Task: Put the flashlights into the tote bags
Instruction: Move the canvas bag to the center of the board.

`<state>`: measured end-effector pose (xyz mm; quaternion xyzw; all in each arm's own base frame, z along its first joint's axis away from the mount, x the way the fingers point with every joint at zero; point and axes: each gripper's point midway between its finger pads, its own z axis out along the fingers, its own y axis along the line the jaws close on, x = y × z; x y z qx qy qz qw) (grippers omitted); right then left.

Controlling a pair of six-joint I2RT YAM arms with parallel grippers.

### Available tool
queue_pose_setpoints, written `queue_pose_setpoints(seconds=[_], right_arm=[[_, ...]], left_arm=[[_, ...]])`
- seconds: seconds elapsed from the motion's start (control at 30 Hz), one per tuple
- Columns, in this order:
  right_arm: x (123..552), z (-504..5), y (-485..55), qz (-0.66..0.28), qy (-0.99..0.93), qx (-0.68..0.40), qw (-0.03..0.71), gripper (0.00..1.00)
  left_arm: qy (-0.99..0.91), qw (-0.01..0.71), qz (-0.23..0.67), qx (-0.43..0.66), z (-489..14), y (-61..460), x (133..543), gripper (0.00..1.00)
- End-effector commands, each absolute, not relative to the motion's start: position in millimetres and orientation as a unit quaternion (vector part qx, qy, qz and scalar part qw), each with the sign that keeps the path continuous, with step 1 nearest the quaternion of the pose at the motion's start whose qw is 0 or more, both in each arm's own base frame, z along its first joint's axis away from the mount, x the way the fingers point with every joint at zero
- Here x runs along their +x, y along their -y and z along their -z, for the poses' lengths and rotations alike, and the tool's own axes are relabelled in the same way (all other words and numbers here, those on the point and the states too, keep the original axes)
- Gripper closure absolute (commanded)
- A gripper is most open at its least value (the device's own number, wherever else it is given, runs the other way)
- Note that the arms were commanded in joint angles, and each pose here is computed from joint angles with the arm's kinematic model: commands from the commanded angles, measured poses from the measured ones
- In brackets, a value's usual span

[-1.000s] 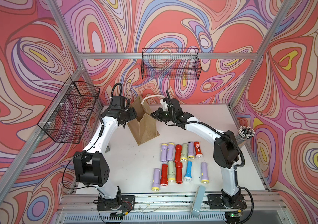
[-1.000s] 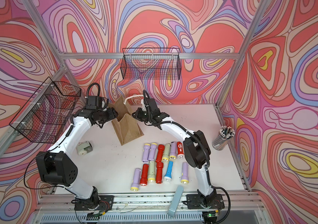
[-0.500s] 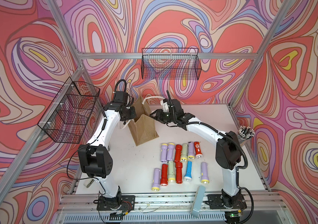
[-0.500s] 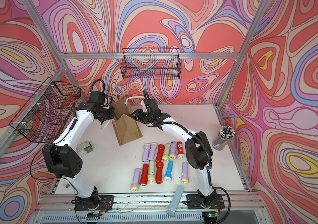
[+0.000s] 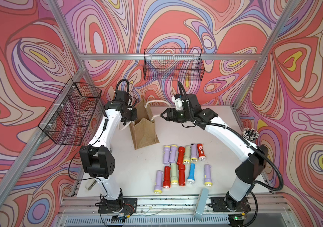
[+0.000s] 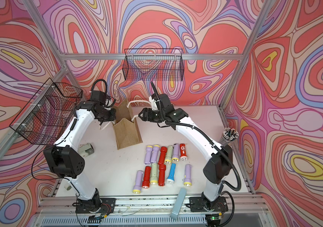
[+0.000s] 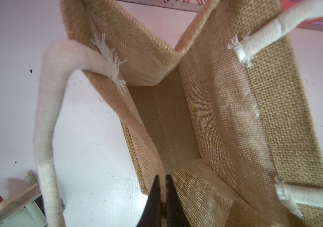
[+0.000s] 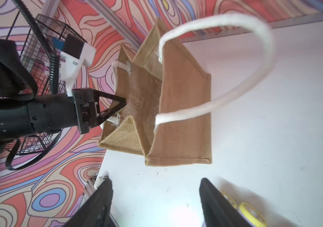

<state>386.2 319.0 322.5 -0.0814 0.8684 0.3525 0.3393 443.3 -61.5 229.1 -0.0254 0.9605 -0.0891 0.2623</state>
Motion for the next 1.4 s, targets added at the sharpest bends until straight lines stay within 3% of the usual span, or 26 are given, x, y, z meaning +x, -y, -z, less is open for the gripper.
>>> queue_pose_setpoints(seconds=[0.0, 0.27, 0.4, 0.8, 1.03, 1.17, 1.37], right_arm=[[383.7, -323.8, -264.3, -0.263, -0.885, -0.058, 0.380, 0.23], [381.7, -315.2, -188.1, -0.158, -0.897, 0.003, 0.413, 0.18], [376.3, -295.7, -166.5, -0.119, -0.904, 0.039, 0.408, 0.01], [354.2, -247.7, -112.8, -0.025, -0.940, 0.086, 0.328, 0.02], [327.1, -219.8, -102.2, -0.025, -0.952, 0.101, 0.287, 0.09], [303.6, -208.0, -98.0, -0.046, -0.953, 0.141, 0.266, 0.13], [256.8, -181.6, -74.7, 0.007, -0.968, 0.169, 0.184, 0.18]], left_arm=[[-0.961, 0.262, 0.086, 0.022, -244.4, 61.8, 427.4, 1.00], [-0.956, 0.259, 0.123, 0.061, -250.0, 68.5, 385.8, 1.00], [-0.958, 0.247, 0.133, 0.063, -245.2, 70.5, 362.7, 1.00], [-0.963, 0.219, 0.149, 0.040, -230.5, 69.4, 300.3, 1.00], [-0.966, 0.226, 0.124, 0.026, -220.8, 48.3, 284.2, 1.00], [-0.963, 0.235, 0.132, 0.004, -225.8, 46.4, 286.6, 1.00], [-0.965, 0.240, 0.105, -0.017, -209.6, 35.7, 274.9, 1.00]])
